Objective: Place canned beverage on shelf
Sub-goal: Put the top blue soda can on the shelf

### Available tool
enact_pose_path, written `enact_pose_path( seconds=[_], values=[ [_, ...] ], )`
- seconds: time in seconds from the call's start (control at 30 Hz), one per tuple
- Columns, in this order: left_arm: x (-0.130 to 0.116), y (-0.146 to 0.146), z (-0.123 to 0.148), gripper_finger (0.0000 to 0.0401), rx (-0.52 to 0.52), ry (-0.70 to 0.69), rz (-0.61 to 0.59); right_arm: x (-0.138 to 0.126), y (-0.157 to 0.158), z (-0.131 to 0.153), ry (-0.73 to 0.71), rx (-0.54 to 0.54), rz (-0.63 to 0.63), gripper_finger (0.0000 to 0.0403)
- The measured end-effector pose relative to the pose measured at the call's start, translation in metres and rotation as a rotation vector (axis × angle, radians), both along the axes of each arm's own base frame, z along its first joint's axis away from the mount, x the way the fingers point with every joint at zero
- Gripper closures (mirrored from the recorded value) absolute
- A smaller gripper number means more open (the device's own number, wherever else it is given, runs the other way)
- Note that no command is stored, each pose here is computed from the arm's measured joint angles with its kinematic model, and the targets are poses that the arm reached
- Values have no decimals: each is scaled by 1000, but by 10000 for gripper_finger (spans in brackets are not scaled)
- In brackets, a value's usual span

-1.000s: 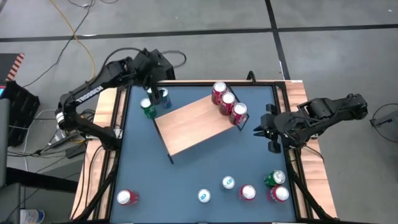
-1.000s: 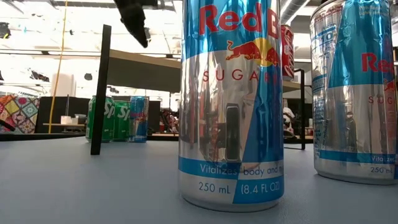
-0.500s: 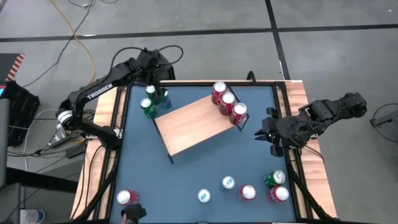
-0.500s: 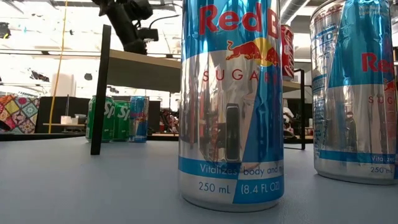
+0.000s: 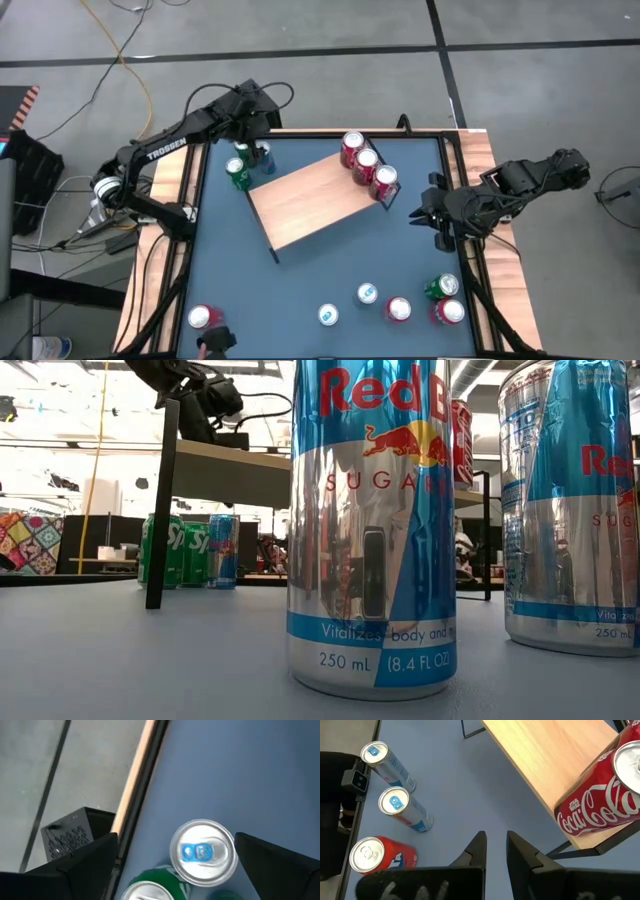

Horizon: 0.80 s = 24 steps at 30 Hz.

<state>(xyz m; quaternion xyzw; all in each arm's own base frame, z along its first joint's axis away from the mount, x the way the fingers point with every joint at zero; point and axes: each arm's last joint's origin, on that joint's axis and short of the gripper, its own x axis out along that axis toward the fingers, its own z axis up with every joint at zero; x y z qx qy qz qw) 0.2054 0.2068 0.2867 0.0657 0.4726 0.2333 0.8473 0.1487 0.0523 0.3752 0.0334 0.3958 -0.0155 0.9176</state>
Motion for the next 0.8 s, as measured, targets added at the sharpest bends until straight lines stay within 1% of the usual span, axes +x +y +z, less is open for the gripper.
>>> enact_pose_path(
  seconds=[0.17,0.23,0.33,0.43,0.53,0.63,0.77,0.8],
  values=[
    [-2,-3,-13,15,-30,31,0,0,0,0,0,-2,1,345],
    [-3,-3,-17,15,-27,36,1,0,0,0,0,-2,1,345],
    [-2,-1,-21,16,10,28,25,0,0,0,0,-2,1,345],
    [-3,-1,-26,29,18,43,32,1,0,-3,7,-5,1,345],
    [-4,-2,-31,61,4,53,28,1,0,-8,26,-12,1,345],
    [-5,-4,-33,109,-14,59,22,2,1,-12,40,-18,0,345],
    [-3,-5,-33,179,-6,55,18,2,1,-14,43,-20,-2,345],
    [-2,-6,-32,187,-4,54,17,2,1,-14,42,-18,-5,345]
  ],
)
